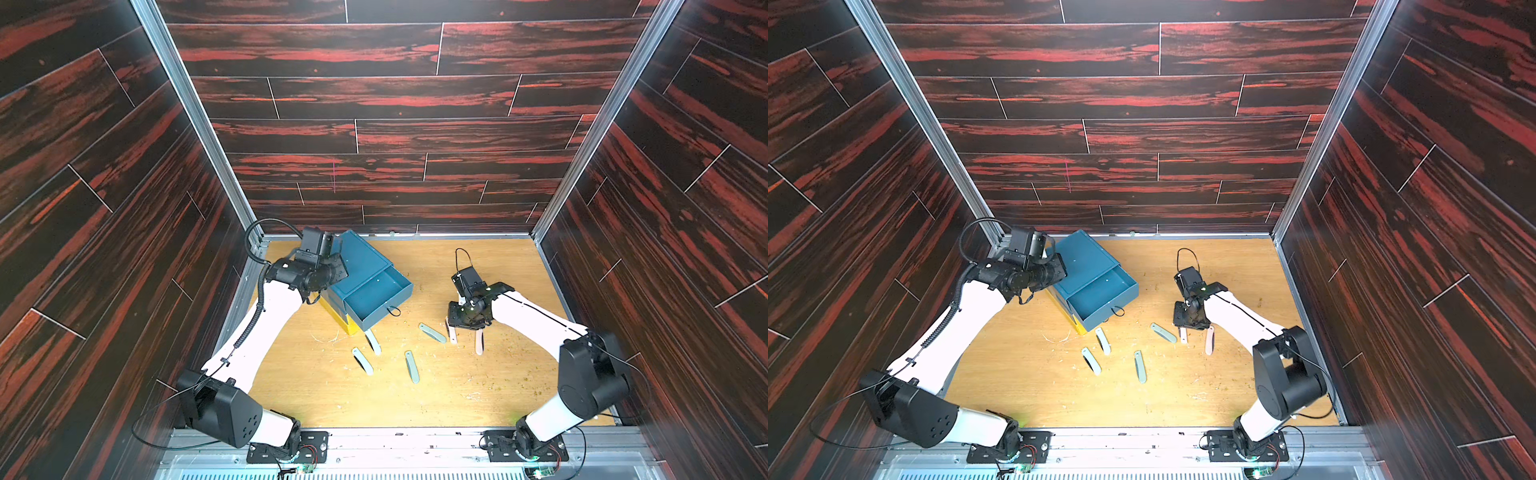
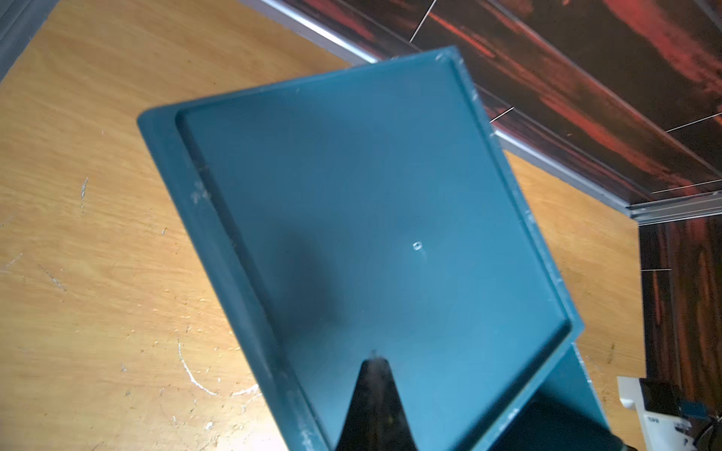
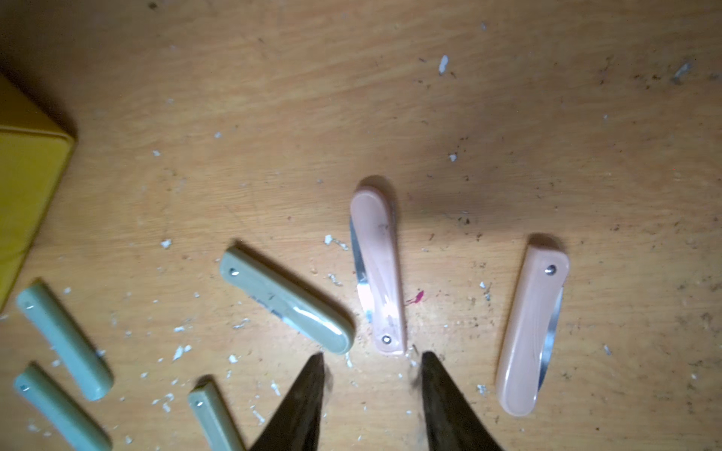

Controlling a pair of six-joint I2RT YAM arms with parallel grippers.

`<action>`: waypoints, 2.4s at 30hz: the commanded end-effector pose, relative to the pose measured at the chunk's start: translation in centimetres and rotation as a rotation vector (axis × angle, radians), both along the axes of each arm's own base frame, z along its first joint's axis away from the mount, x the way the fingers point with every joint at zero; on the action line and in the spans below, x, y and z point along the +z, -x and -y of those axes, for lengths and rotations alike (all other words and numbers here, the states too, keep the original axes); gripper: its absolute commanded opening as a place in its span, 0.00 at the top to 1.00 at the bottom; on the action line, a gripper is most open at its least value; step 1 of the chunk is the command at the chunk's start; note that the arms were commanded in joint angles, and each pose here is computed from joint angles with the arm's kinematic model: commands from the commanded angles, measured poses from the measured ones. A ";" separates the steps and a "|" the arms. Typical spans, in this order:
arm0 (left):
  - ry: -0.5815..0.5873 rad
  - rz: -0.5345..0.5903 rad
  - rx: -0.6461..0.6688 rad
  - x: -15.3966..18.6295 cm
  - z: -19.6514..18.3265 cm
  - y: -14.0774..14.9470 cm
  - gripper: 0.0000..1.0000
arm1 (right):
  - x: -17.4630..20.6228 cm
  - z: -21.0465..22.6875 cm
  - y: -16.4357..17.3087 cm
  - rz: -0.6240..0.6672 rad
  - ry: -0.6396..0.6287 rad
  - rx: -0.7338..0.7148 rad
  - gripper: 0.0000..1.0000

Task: Place the fruit knives into the drawer by color
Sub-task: Pick up the fruit knife from the center of the board.

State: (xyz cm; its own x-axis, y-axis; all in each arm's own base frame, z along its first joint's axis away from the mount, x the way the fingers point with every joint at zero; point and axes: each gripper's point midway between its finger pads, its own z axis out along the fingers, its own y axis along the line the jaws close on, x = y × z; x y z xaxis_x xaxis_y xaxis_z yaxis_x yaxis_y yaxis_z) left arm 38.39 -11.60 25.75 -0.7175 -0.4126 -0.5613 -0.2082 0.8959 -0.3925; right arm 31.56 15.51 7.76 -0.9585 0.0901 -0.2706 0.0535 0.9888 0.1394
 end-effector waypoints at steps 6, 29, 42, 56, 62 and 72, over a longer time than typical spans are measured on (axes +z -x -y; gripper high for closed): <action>-0.014 0.008 0.004 0.4 -0.4 0.9 1.00 | -2.4 0.2 -0.4 -0.064 0.037 0.005 0.54; -0.025 -0.012 0.010 -0.6 -0.5 0.8 1.00 | -5.8 0.0 -0.7 -0.140 0.059 0.028 0.54; -0.033 -0.015 0.012 -0.8 -0.6 0.7 1.00 | -7.0 0.4 -0.2 -0.169 0.083 0.034 0.61; -0.033 -0.014 0.016 -0.8 -0.7 0.7 1.00 | -7.2 0.2 0.1 -0.176 0.070 0.042 0.74; -0.034 -0.017 0.017 -0.9 -0.7 0.7 1.00 | -7.2 0.2 0.3 -0.174 0.067 0.043 0.80; -0.033 -0.017 0.017 -0.8 -0.6 0.7 1.00 | -6.0 0.2 0.1 -0.148 0.059 0.044 0.83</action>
